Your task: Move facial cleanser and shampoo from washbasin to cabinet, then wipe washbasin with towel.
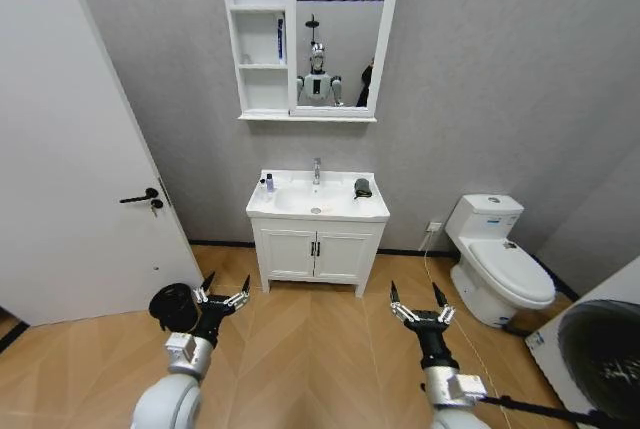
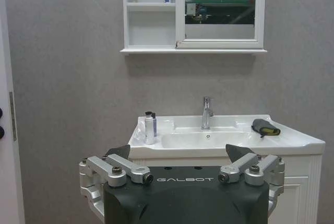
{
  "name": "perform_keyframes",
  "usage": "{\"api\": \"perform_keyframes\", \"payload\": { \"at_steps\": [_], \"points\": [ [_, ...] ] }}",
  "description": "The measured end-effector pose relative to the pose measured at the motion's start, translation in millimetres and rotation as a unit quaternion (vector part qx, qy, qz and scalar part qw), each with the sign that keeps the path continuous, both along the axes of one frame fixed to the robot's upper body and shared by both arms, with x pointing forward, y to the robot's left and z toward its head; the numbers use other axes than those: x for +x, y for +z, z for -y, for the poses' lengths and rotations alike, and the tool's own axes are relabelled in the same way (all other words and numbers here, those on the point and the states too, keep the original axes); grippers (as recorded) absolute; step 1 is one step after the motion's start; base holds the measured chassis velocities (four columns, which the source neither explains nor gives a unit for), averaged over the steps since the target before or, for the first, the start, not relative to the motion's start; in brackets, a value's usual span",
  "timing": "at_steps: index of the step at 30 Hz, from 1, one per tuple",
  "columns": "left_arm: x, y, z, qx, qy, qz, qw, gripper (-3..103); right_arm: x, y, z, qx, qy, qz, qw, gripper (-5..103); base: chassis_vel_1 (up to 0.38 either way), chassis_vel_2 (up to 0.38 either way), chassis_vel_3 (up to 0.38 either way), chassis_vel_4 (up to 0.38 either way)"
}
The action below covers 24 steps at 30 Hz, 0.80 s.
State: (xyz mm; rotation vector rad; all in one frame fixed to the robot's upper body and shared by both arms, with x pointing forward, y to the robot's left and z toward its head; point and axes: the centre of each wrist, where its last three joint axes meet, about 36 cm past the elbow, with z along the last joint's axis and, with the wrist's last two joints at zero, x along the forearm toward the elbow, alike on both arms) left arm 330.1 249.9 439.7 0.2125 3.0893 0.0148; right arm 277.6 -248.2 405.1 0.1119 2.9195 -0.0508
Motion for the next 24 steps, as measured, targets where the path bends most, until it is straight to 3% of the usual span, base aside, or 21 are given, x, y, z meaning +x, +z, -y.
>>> {"api": "perform_keyframes", "payload": {
  "at_steps": [5, 9, 15, 24],
  "points": [
    [2.2, -3.6, 2.5, 0.0, 0.001, -0.002, 1.0, 103, -1.6, -5.9, 3.9, -0.008, 0.004, -0.009, 1.0, 100, 0.0, 0.0, 0.0, 0.0],
    [1.0, -4.2, 4.5, -0.002, 0.001, -0.004, 1.0, 99, -4.8, -8.6, 2.0, -0.011, 0.01, -0.014, 1.0, 100, 0.0, 0.0, 0.0, 0.0],
    [-2.0, -4.1, -1.8, 0.018, -0.002, -0.004, 0.9998, 99, -8.5, -10.9, 1.4, -0.017, 0.019, -0.021, 0.999, 100, 0.0, 0.0, 0.0, 0.0],
    [2.5, -11.4, 7.4, 0.006, 0.002, -0.005, 1.0, 99, -16.2, -12.9, 2.8, -0.026, 0.021, -0.027, 0.999, 100, 0.0, 0.0, 0.0, 0.0]
  ]
}}
